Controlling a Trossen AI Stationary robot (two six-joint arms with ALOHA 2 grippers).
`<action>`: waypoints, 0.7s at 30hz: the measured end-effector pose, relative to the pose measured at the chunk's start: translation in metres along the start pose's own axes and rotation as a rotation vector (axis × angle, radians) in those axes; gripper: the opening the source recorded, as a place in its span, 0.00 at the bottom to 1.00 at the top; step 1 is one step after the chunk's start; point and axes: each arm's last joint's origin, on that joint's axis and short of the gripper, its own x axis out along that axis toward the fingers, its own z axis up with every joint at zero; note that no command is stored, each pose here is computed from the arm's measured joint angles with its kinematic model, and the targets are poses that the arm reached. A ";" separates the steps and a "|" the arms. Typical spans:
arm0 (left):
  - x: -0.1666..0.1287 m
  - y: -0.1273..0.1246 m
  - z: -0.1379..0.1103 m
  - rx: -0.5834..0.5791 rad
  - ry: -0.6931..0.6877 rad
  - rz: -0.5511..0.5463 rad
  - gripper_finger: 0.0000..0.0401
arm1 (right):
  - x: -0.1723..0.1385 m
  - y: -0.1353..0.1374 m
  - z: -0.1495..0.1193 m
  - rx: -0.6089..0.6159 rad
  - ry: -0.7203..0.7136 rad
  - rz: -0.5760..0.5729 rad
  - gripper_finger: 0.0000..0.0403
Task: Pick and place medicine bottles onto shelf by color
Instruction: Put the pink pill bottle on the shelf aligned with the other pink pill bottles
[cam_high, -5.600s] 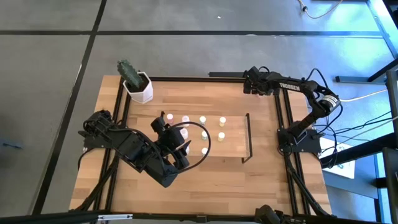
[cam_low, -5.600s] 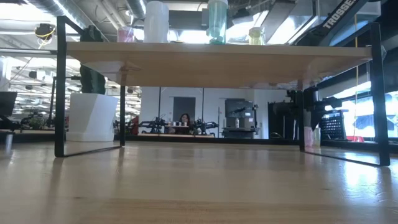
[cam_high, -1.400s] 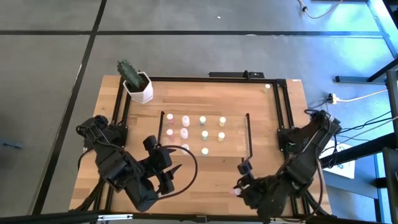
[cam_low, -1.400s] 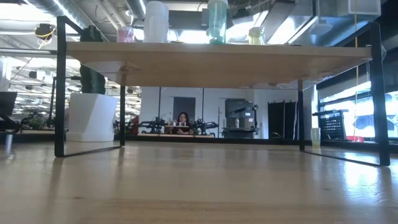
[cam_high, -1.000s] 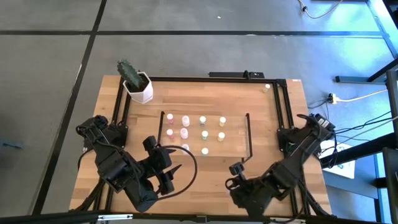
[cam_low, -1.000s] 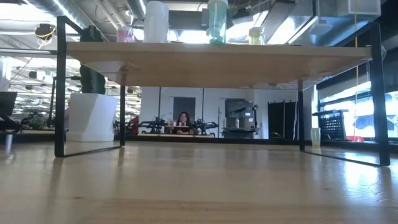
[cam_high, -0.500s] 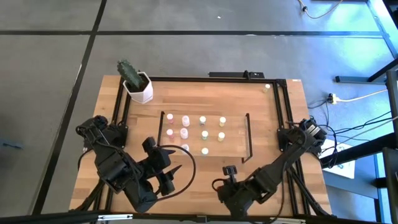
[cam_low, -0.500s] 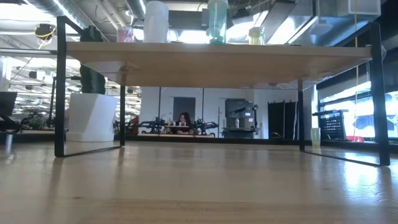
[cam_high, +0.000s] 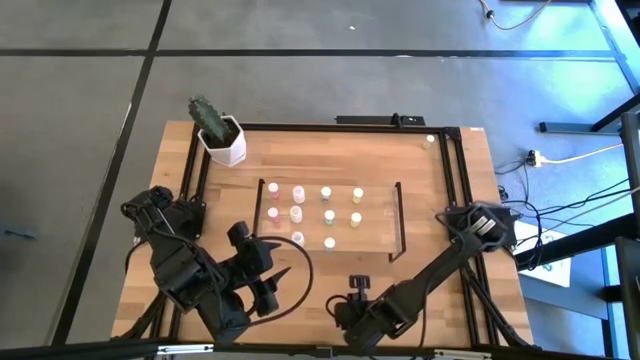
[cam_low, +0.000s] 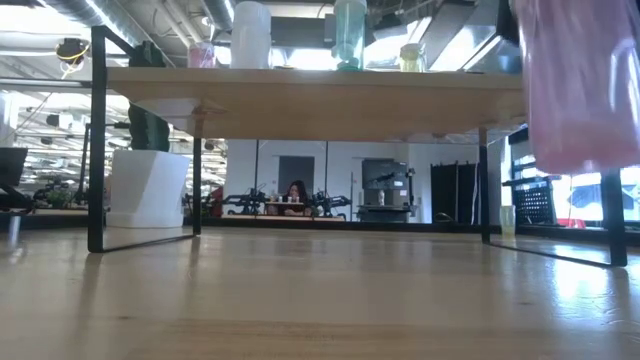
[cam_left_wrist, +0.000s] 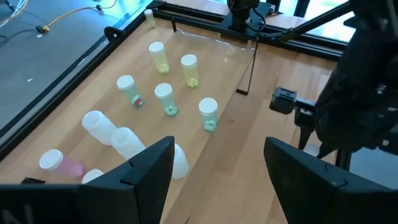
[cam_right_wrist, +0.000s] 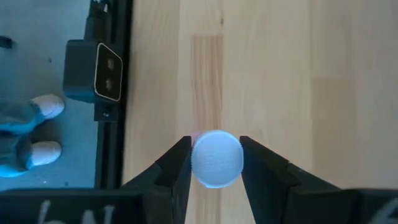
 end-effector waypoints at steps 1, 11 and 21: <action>0.000 0.000 0.000 0.001 0.000 -0.001 0.60 | 0.003 0.000 0.000 0.003 0.004 -0.006 0.31; -0.013 -0.006 -0.011 0.031 0.050 -0.067 0.60 | 0.029 -0.006 -0.001 0.009 0.038 -0.060 0.31; -0.036 -0.015 -0.030 0.086 0.197 -0.202 0.60 | 0.034 -0.019 0.010 0.046 0.020 -0.071 0.31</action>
